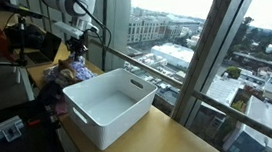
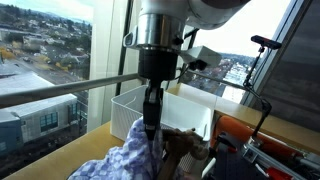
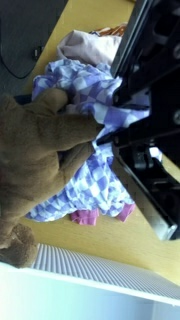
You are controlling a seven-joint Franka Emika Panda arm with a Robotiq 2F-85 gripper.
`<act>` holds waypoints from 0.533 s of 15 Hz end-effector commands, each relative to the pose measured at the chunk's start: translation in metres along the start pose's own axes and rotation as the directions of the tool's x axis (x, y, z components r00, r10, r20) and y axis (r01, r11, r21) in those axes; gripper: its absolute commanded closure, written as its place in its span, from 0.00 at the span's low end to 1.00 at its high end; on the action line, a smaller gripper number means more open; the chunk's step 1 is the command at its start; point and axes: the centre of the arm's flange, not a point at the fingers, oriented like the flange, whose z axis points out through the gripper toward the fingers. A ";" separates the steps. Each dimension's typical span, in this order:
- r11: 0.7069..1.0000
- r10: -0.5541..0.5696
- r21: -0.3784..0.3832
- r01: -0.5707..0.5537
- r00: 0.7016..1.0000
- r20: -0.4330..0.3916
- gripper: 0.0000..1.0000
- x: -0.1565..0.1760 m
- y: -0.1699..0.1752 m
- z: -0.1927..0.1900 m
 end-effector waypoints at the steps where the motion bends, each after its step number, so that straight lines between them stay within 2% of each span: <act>1: 0.999 -0.037 -0.032 0.036 0.998 -0.042 0.96 0.041 0.015 -0.005; 8: 0.998 -0.065 -0.022 0.064 0.995 -0.076 0.96 0.086 0.025 -0.007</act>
